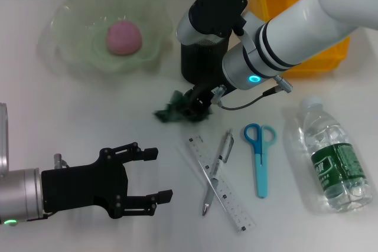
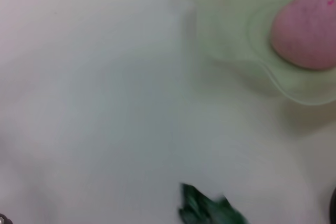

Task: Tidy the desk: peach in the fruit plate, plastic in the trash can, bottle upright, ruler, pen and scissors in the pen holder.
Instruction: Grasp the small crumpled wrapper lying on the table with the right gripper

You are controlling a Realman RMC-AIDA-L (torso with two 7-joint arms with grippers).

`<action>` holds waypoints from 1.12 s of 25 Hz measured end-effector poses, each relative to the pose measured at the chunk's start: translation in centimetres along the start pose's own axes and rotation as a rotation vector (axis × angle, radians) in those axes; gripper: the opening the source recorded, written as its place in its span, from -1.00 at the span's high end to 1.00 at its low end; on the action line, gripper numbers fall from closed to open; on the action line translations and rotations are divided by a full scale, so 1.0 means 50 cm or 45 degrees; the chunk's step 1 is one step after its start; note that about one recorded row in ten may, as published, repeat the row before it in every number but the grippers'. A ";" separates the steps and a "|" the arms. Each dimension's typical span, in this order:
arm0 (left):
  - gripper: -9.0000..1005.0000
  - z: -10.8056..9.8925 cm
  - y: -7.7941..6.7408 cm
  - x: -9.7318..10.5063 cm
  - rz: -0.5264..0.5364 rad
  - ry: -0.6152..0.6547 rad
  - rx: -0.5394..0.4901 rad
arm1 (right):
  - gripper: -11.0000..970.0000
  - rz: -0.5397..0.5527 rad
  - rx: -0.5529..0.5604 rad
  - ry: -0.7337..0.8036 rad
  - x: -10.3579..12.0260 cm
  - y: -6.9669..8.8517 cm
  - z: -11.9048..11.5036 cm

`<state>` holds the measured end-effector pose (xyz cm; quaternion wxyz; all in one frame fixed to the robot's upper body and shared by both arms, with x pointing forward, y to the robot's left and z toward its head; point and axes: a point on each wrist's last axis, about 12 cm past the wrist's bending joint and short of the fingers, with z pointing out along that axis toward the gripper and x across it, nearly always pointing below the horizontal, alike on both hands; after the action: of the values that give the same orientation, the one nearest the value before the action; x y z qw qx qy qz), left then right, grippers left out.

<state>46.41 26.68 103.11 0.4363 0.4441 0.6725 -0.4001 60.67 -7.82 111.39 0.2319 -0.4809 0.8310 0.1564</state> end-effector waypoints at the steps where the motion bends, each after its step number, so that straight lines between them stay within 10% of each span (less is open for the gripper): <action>1: -0.72 0.000 0.000 0.000 0.000 -0.001 0.000 | 0.12 0.000 0.000 -0.001 0.000 0.000 0.000; 7: -0.72 0.001 -0.001 -0.003 0.003 -0.013 0.005 | 0.75 -0.003 0.000 -0.065 -0.001 0.005 -0.016; 19: -0.72 0.003 -0.001 -0.005 0.005 -0.020 0.009 | 0.98 -0.036 0.007 -0.092 0.010 0.007 -0.024; 28: -0.72 0.004 0.000 -0.005 0.012 -0.020 0.010 | 0.22 -0.068 0.014 -0.110 0.003 0.010 -0.022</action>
<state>46.50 26.44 103.30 0.4415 0.4458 0.6656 -0.4042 59.92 -8.25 112.26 0.2744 -0.4944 0.8078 0.1663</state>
